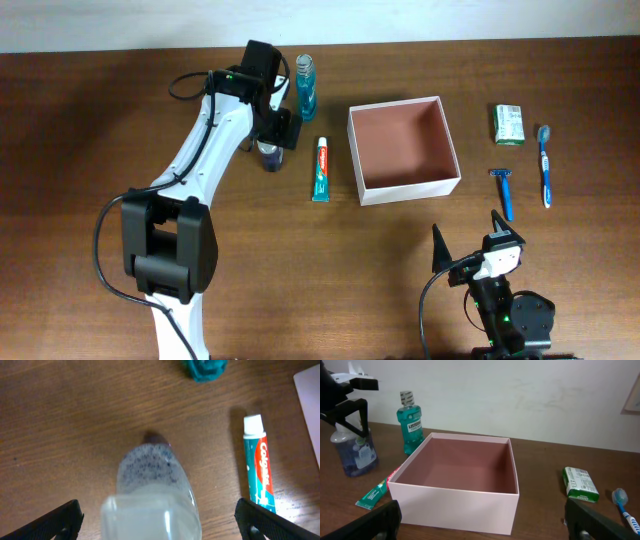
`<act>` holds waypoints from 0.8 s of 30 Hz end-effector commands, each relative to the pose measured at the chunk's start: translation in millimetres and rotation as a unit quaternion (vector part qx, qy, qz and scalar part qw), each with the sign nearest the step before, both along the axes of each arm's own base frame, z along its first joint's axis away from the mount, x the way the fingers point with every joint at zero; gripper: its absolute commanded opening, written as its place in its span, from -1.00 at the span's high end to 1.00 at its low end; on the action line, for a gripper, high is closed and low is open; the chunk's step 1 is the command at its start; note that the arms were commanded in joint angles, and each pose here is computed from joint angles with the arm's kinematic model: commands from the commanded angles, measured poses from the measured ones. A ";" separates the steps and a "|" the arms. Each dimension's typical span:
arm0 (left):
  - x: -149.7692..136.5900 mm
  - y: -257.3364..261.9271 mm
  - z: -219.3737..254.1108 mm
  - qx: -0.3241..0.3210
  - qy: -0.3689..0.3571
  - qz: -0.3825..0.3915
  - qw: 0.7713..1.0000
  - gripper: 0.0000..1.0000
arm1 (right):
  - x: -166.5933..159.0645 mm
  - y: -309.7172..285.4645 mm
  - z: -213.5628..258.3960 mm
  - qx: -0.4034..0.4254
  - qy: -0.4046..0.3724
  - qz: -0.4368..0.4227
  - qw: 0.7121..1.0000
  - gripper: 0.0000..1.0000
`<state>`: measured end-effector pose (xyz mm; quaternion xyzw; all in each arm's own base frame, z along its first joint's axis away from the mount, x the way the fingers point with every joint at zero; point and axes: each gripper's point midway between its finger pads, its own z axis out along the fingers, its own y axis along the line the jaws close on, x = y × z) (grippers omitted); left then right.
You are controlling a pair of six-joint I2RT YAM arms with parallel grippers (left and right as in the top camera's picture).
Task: Pack container
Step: 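Reach the left gripper to the foam soap pump bottle and grasp it, then lift the soap bottle with the left gripper and lower it into the pink box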
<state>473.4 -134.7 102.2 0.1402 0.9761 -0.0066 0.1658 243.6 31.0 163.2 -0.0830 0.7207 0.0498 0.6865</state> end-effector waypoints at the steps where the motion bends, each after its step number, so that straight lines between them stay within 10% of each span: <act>1: 8.6 2.2 -0.6 0.002 -0.010 0.011 1.000 -0.99 | -0.1 -0.2 -1.8 0.000 0.001 -0.002 1.000 -0.97; 10: 10.3 1.5 -7.6 0.003 -0.007 0.010 1.000 -0.79 | -0.1 -0.2 -1.8 0.000 0.001 -0.002 1.000 -0.97; 24: 9.7 1.4 -17.7 0.006 0.004 0.010 1.000 0.28 | -0.1 -0.2 -1.8 0.000 0.001 -0.002 1.000 -0.98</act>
